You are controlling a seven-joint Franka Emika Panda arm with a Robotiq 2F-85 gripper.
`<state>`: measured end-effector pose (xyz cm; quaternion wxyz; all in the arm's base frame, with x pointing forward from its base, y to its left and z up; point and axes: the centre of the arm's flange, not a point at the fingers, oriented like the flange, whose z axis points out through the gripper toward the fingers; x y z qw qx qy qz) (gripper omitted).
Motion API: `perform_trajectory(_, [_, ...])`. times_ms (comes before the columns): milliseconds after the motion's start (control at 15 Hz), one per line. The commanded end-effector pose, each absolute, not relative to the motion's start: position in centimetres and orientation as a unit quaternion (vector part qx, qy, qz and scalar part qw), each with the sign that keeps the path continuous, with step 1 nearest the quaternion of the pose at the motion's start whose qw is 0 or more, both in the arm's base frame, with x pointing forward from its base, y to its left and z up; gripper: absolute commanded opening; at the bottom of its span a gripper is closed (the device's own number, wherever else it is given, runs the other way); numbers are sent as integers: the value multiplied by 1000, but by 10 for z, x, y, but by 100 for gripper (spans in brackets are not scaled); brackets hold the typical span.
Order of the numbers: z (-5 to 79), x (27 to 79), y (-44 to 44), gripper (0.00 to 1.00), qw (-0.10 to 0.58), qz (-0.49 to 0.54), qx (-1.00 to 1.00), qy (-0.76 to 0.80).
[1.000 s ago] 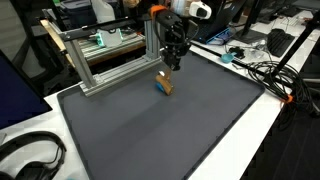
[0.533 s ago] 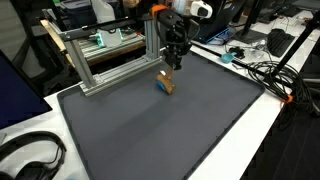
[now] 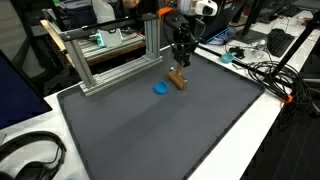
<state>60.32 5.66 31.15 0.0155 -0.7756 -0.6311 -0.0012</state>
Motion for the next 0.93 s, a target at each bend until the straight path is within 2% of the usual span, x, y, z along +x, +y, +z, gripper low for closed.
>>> perform_trajectory(0, [288,593,61,22,45,-11,-777,-627])
perform_trajectory(667, [398,582,50,22,42,-62,-895,-441])
perform_trajectory(867, [424,577,22,22,36,-45,-929,-364])
